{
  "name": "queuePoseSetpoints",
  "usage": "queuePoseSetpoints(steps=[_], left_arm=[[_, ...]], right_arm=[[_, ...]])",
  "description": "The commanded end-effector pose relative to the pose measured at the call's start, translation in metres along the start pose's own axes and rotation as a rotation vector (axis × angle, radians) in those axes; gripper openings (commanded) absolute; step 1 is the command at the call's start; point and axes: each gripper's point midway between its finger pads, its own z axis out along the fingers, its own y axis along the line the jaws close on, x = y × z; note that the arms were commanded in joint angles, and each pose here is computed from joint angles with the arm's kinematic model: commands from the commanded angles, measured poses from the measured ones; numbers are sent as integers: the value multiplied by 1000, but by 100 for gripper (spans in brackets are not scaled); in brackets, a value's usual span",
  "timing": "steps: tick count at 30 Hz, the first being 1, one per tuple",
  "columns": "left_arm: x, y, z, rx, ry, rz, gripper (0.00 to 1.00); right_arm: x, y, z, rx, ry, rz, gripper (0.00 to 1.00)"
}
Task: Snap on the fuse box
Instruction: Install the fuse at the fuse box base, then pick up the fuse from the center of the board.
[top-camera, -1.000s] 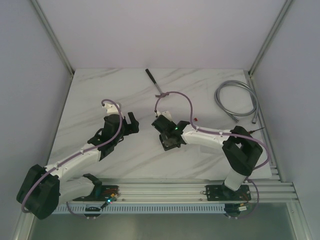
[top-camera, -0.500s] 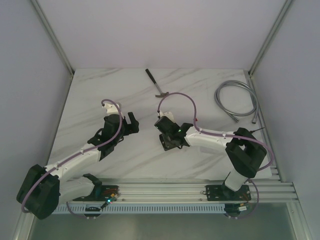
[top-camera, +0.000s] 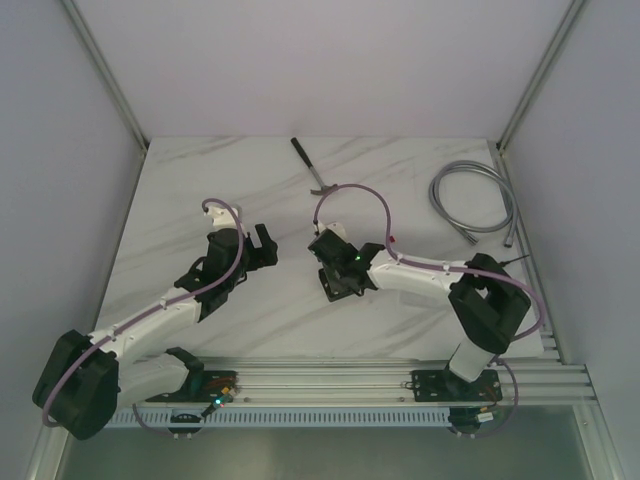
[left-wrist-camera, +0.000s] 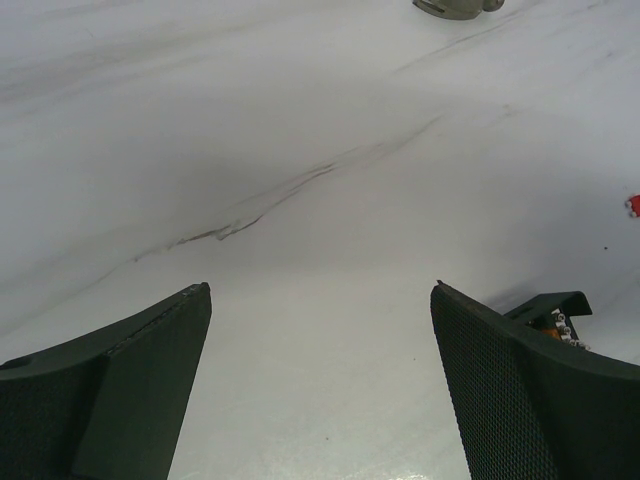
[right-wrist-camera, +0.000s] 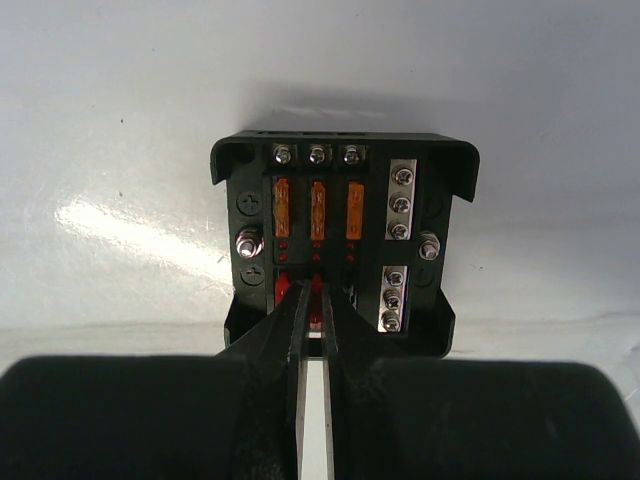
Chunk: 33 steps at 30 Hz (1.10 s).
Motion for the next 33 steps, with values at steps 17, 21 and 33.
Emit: queuePoseSetpoints(steps=[17, 21, 33], left_arm=[[-5, 4, -5, -9, -19, -19, 100], [-5, 4, -5, -11, -20, -19, 100], [-4, 4, -5, -8, -16, -17, 100]], right_arm=[[-31, -8, -27, 25, -49, -10, 23], [-54, -6, -44, -2, -124, -1, 40], [-57, -111, -21, 176, -93, 226, 48]])
